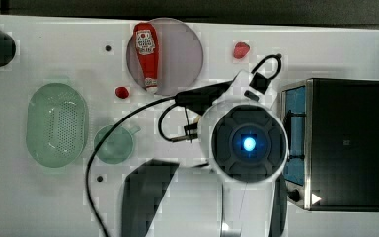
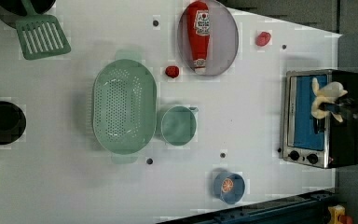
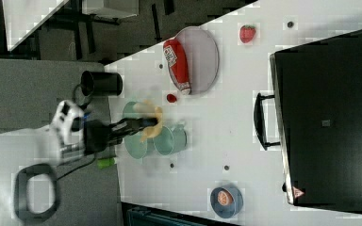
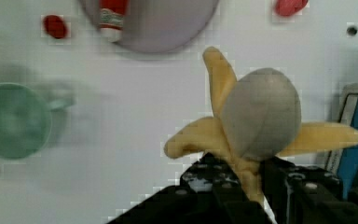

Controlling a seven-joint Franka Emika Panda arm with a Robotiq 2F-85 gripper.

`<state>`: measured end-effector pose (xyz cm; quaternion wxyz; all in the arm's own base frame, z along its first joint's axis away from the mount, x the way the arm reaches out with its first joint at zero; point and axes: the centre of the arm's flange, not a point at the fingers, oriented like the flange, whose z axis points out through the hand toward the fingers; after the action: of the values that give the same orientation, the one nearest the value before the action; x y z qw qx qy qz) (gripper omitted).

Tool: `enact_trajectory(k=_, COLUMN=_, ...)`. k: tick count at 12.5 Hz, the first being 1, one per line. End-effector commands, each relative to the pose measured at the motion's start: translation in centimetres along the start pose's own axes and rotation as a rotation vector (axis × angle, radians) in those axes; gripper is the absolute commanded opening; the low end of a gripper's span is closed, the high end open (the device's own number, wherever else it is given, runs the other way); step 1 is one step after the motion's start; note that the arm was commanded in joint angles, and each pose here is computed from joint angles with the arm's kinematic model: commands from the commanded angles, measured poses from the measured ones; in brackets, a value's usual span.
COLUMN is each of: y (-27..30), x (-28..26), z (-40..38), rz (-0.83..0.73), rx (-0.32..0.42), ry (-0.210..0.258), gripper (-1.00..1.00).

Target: Pick Banana and place it in mug.

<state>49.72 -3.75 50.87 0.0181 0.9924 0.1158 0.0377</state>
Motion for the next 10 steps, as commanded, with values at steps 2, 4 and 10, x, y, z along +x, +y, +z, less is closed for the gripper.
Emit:
enact_trajectory(k=2, y=-8.6, x=0.9, z=1.3, rz=0.12, rx=-0.002, ry=-0.099, gripper=-0.57)
enact_trajectory(k=4, y=-13.1, x=1.3, z=1.6, rz=0.18, rx=-0.02, ry=-0.103, gripper=-0.57)
enact_trajectory(k=10, y=-25.0, x=1.2, z=5.2, rz=0.454, rx=-0.001, ry=-0.15, gripper=-0.57)
